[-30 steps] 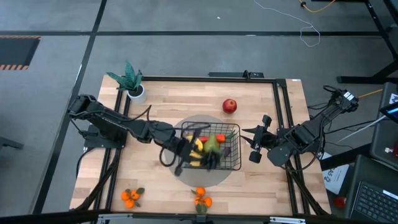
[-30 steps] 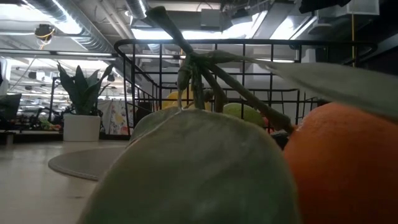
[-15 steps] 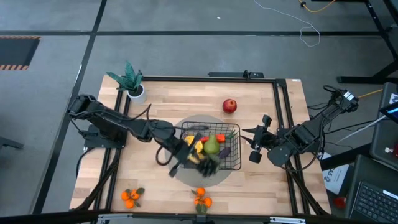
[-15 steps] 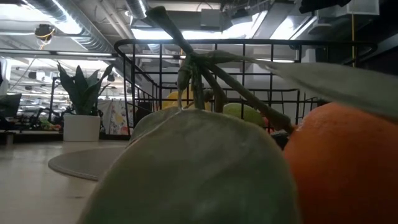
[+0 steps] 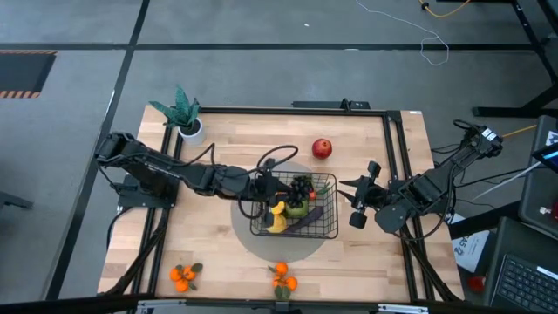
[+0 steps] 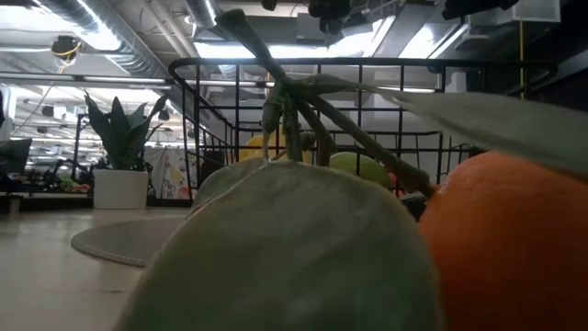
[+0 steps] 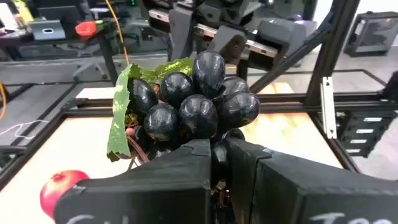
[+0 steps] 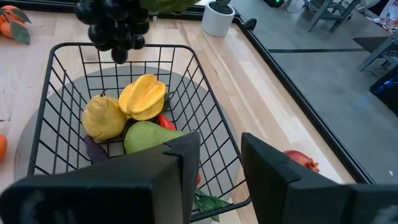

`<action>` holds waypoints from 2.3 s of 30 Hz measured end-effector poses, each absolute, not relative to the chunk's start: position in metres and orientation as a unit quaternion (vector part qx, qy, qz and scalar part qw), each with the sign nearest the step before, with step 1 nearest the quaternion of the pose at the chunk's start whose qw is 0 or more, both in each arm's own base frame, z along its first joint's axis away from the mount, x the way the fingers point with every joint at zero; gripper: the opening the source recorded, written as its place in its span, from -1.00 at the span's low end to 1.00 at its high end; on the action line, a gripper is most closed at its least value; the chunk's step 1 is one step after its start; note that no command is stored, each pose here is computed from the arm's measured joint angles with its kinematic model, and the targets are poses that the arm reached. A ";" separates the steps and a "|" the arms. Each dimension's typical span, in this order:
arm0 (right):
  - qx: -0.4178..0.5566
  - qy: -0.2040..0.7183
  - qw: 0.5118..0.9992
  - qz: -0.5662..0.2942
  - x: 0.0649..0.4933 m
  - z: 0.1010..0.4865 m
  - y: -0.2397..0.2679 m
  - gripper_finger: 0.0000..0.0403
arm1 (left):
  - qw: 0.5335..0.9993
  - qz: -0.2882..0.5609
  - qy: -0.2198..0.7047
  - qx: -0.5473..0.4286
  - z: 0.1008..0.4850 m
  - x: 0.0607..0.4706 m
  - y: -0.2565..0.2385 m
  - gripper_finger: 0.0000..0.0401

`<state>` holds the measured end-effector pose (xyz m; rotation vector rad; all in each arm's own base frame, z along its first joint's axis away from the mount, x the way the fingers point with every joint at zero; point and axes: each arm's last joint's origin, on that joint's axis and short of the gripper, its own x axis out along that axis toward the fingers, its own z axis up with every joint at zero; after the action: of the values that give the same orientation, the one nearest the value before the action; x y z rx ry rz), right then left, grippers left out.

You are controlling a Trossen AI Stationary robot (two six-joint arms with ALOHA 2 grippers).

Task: Build produce basket
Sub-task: Put the purple grapes into the wire basket

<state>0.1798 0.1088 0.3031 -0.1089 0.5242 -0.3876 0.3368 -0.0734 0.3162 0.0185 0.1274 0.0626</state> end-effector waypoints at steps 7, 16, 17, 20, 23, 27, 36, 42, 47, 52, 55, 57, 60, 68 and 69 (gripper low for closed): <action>-0.047 0.268 0.946 -0.174 0.180 0.302 0.110 -0.43 | 0.992 -0.118 0.020 0.041 0.324 0.337 -0.082 -0.97; -0.032 0.268 0.947 -0.174 0.180 0.302 0.110 -0.43 | 0.972 -0.228 -0.004 0.049 0.328 0.333 -0.092 -0.97; -0.024 0.266 0.947 -0.176 0.180 0.302 0.110 -0.43 | 0.977 -0.206 -0.003 0.050 0.327 0.334 -0.091 -0.97; -0.003 0.262 0.947 -0.183 0.180 0.302 0.110 -0.43 | 0.989 -0.137 0.009 0.051 0.326 0.335 -0.087 -0.97; 0.004 0.261 0.947 -0.184 0.180 0.302 0.110 -0.43 | 0.996 -0.064 0.032 0.052 0.322 0.336 -0.083 -0.97; 0.002 0.263 0.947 -0.185 0.180 0.302 0.110 -0.43 | 0.997 -0.018 0.049 0.055 0.319 0.336 -0.079 -0.97; -0.008 0.271 0.944 -0.187 0.183 0.297 0.113 -0.43 | 0.983 -0.174 0.030 0.046 0.322 0.336 -0.084 -0.97; -0.019 0.281 0.941 -0.189 0.188 0.291 0.116 -0.43 | 0.991 -0.094 0.080 0.052 0.313 0.338 -0.072 -0.97; -0.024 0.282 0.940 -0.189 0.189 0.290 0.117 -0.43 | 0.992 -0.076 0.098 0.039 0.310 0.339 -0.061 -0.97; -0.025 0.280 0.940 -0.191 0.188 0.291 0.116 -0.43 | 0.991 -0.074 0.104 0.039 0.305 0.342 -0.062 -0.83; -0.025 0.280 0.940 -0.192 0.189 0.291 0.116 -0.43 | 0.991 -0.072 0.107 0.039 0.303 0.344 -0.062 -0.72; -0.025 0.280 0.940 -0.191 0.188 0.291 0.116 -0.43 | 0.991 -0.071 0.107 0.039 0.303 0.344 -0.062 -0.66; -0.025 0.280 0.940 -0.191 0.188 0.291 0.116 -0.43 | 0.991 -0.069 0.106 0.038 0.303 0.344 -0.060 -0.60; -0.025 0.280 0.940 -0.191 0.188 0.291 0.116 -0.43 | 0.994 -0.023 0.106 0.033 0.303 0.344 -0.057 -0.51; -0.025 0.280 0.940 -0.191 0.188 0.291 0.116 -0.43 | 0.994 -0.012 0.106 0.033 0.303 0.344 -0.057 -0.50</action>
<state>0.1884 0.1163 0.2906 -0.0503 0.5718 -0.3904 0.3444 -0.0566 0.3031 0.0659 0.2132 -0.0245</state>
